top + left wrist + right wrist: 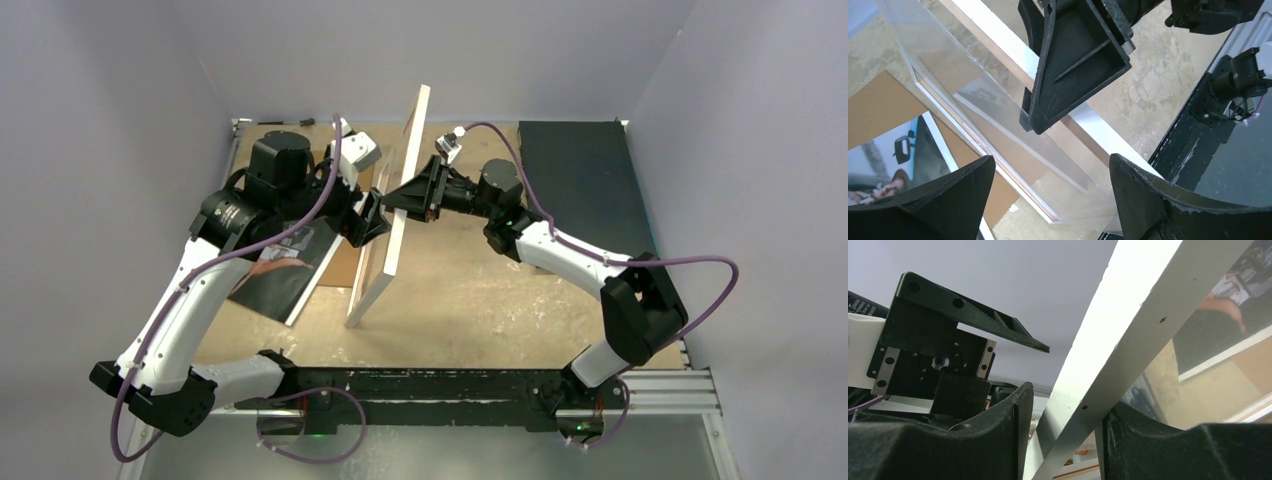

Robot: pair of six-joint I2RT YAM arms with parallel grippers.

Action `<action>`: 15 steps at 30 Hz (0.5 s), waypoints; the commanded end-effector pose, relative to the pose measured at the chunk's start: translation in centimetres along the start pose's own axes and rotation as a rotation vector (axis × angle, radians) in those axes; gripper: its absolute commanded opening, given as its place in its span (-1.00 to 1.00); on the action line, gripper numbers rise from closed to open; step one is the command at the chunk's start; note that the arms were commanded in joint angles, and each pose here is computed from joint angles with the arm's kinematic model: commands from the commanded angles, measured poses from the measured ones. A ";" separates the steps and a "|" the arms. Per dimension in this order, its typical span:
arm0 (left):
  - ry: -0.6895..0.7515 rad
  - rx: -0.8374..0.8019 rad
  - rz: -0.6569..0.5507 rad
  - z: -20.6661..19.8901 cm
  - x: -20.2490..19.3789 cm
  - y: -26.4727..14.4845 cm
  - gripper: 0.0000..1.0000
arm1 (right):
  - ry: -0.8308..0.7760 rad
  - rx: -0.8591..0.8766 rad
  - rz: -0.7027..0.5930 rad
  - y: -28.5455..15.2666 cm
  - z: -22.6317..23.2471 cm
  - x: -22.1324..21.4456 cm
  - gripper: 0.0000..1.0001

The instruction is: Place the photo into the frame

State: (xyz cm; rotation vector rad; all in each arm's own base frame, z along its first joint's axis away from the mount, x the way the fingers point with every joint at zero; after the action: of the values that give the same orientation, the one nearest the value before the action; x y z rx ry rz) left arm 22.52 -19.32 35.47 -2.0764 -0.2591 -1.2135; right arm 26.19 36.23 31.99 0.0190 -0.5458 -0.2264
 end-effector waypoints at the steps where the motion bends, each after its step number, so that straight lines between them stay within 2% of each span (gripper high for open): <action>1: 0.035 0.050 0.014 0.7 -0.5 -0.8 0.65 | -0.085 0.075 -0.033 0.2 3.1 1.5 -0.03; 15: -0.001 -0.003 0.116 0.7 -2.4 0.8 0.63 | -0.085 0.055 -0.029 0.3 2.5 1.5 -0.03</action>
State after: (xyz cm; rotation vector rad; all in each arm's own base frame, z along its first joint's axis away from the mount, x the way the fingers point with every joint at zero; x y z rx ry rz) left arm 22.39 -18.92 33.34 -2.0526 -0.1821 -1.1445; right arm 26.24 36.26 31.98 0.0135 -0.5458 -0.2257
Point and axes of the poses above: each gripper's point midway between its finger pads, its own y axis out along the fingers, its own z axis along the line the jaws close on, x = y × z, the point moved 2 cm from there along -y, back along the fingers, and after that the axes turned 14 degrees about -y, right-handed, at the moved point
